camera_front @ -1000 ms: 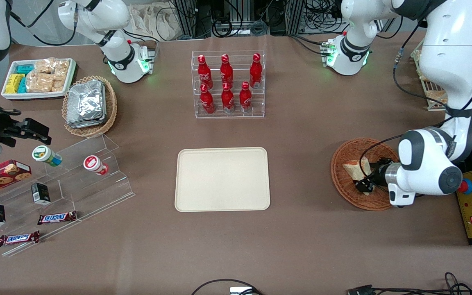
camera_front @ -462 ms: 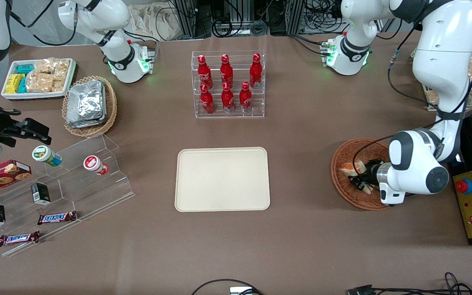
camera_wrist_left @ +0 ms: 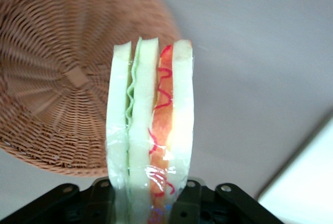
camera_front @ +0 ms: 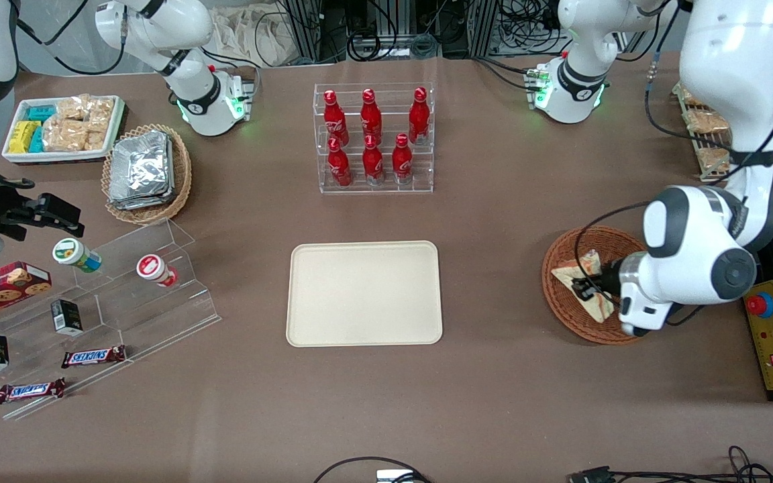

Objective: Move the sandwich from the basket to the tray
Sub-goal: 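Carry the held sandwich from the basket over the cream tray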

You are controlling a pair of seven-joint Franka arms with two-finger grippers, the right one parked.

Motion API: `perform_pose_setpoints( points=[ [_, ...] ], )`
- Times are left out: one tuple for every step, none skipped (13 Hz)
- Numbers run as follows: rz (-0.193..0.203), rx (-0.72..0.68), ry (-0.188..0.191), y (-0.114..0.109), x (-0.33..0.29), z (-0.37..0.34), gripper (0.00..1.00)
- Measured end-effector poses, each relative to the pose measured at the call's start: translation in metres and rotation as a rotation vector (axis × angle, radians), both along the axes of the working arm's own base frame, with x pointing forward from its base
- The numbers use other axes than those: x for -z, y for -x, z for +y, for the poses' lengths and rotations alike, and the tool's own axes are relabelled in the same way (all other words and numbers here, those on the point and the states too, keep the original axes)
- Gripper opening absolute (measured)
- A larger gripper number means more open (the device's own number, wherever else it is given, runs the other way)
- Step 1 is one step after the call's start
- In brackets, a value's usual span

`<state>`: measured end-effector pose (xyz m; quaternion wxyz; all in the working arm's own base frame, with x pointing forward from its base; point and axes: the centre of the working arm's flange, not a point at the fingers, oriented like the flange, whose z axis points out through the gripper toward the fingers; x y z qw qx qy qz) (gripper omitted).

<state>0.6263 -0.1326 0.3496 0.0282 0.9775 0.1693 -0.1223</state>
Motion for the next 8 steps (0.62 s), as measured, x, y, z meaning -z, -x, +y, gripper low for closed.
perform_pose_setpoints(
  points=[
    [-0.036,0.113,-0.023,0.004,-0.017,-0.046,0.25],
    [-0.058,0.196,-0.034,0.014,-0.023,-0.097,0.21],
    [-0.061,0.241,-0.044,0.026,-0.018,-0.143,0.21],
    [-0.055,0.258,-0.053,0.038,-0.005,-0.185,0.21],
    [-0.047,0.251,-0.059,0.046,0.010,-0.218,0.21],
    [-0.042,0.228,-0.057,0.048,0.024,-0.241,0.21],
    [-0.043,0.207,-0.042,0.045,0.038,-0.256,0.21],
    [-0.048,0.184,-0.019,0.040,0.053,-0.266,0.21]
  ],
)
